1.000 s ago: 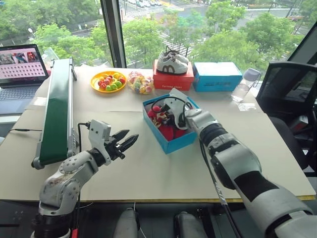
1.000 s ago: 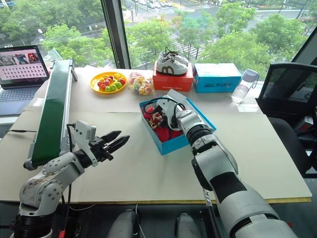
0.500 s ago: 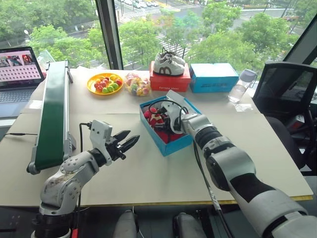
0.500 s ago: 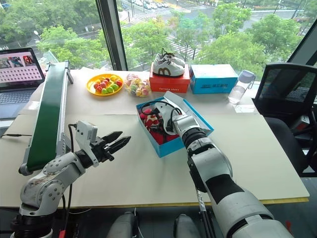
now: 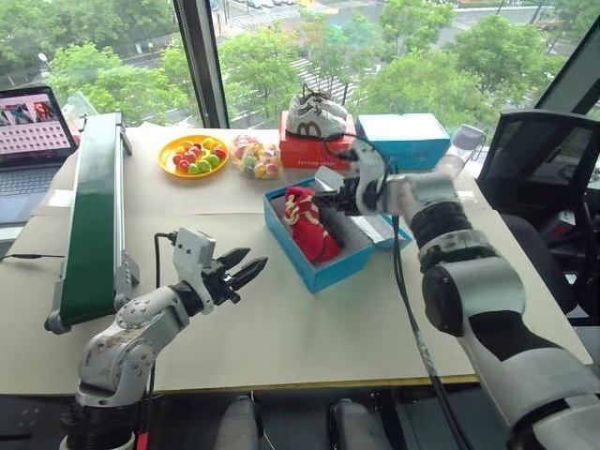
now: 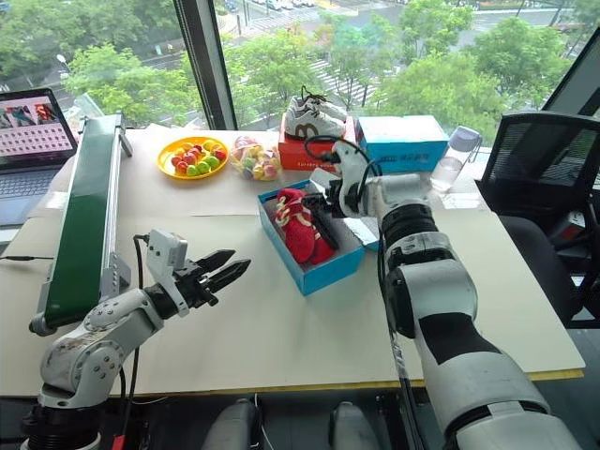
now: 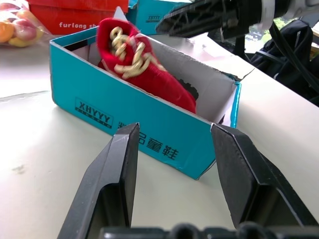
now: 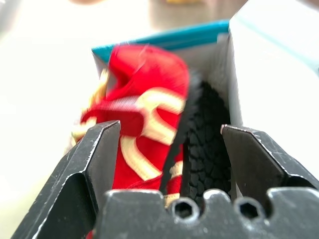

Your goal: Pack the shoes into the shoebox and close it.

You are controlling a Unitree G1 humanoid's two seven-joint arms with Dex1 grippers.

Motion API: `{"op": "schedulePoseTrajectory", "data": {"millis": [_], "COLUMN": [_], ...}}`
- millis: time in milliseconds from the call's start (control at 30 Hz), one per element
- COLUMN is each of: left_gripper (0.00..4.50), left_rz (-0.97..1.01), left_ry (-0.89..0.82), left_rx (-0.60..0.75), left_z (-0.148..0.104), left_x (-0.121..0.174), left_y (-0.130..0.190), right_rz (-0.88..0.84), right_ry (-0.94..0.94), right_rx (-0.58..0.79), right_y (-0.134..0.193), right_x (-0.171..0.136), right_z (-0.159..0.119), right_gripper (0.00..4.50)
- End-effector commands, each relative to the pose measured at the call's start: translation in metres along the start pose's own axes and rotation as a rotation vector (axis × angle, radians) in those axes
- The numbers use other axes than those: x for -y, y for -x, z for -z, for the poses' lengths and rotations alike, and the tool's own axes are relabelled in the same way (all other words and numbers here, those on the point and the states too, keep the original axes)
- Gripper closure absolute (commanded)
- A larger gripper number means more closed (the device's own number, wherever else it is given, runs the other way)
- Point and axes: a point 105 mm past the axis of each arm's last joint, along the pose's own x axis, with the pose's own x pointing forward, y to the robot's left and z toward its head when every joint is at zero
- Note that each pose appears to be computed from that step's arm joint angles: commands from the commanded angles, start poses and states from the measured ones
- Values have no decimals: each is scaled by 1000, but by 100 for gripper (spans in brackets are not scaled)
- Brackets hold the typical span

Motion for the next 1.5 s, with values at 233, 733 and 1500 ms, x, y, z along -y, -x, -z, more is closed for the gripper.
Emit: {"op": "schedulePoseTrajectory", "data": {"millis": [233,733,1500], "left_gripper": [208,208,208], "left_rz": [45,57,26], "left_ry": [-31,-14,-11], "left_rx": [16,12,6], "left_z": [-9,-5,-7], "left_x": [5,7,10], "left_y": [-6,-10,0], "right_rz": [50,46,34], "right_ry": [-59,76,399], "right_rx": [23,122,-107], "right_y": [28,51,-71], "right_x": [4,-5,-21], "right_z": [24,25,90], "right_gripper": [64,444,444]}}
